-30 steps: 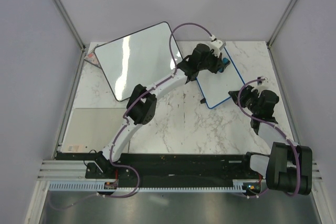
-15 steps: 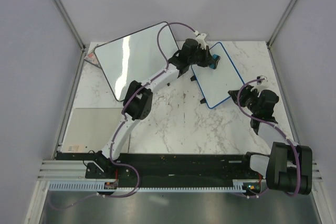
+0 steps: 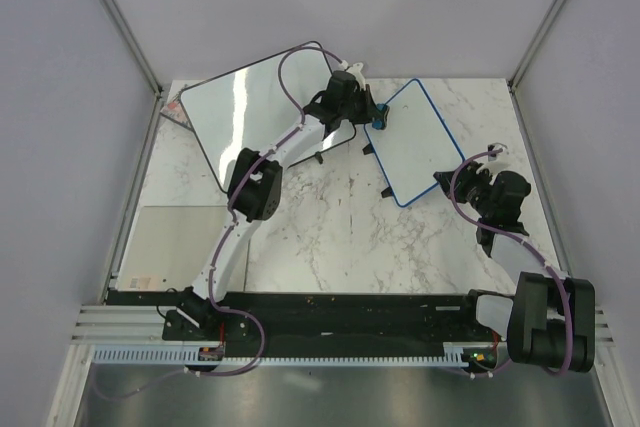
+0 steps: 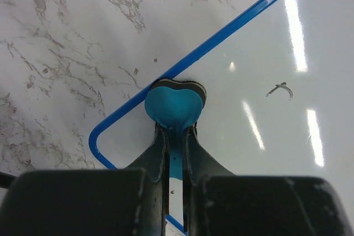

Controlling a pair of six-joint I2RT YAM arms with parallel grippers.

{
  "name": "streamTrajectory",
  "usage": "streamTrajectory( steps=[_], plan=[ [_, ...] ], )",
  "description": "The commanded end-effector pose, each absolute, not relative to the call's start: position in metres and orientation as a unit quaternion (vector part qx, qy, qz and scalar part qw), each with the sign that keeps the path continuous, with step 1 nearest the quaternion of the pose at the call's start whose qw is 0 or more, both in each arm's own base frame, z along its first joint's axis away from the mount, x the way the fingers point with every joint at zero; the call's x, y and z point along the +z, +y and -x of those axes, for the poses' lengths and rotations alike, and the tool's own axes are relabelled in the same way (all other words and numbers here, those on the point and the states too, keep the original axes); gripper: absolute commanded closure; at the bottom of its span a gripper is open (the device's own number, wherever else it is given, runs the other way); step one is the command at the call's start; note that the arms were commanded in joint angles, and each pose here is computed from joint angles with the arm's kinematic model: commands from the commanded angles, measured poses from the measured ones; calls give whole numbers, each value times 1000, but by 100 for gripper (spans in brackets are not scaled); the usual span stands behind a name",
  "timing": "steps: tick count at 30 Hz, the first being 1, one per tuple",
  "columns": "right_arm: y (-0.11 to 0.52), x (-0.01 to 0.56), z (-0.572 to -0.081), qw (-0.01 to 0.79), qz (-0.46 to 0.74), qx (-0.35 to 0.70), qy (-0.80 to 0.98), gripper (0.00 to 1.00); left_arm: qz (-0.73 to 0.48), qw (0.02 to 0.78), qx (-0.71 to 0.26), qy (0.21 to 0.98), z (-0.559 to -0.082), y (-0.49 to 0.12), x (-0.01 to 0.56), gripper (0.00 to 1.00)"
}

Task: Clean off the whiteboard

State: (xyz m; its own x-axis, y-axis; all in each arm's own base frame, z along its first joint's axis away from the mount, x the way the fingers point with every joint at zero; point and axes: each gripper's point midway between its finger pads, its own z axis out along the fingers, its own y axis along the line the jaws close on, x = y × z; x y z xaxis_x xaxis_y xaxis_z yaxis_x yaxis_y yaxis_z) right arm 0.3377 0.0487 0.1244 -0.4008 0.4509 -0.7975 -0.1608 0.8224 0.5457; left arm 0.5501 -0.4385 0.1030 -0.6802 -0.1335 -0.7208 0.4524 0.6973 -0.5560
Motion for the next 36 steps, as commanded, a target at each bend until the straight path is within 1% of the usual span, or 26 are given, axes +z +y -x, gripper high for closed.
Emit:
streamTrajectory(
  steps=[1, 5, 8, 13, 17, 22, 25, 29, 34, 36],
  plan=[
    [55, 100, -324, 516, -43, 266, 813, 100, -141, 370, -390, 831, -523, -469, 92, 98],
    [56, 100, -323, 517, -41, 267, 812, 100, -185, 424, -410, 786, -517, -495, 135, 98],
    [55, 99, -322, 515, -44, 264, 815, 100, -218, 446, -417, 762, -507, -508, 158, 98],
    [56, 101, -322, 517, -41, 262, 814, 100, -274, 469, -408, 734, -494, -522, 172, 98],
    [57, 101, -322, 517, -39, 261, 814, 100, -318, 469, -409, 715, -481, -531, 179, 98],
    [59, 99, -321, 514, -36, 262, 816, 100, -374, 494, -381, 686, -469, -540, 188, 98],
    [59, 99, -321, 515, -35, 261, 816, 100, -373, 503, -390, 675, -467, -544, 198, 98],
    [59, 99, -321, 514, -35, 261, 817, 100, -352, 515, -375, 686, -481, -538, 198, 98],
    [60, 99, -321, 513, -35, 263, 816, 100, -290, 502, -387, 717, -507, -515, 191, 98],
    [61, 100, -321, 513, -34, 263, 816, 100, -271, 489, -390, 731, -511, -508, 185, 98]
  ],
)
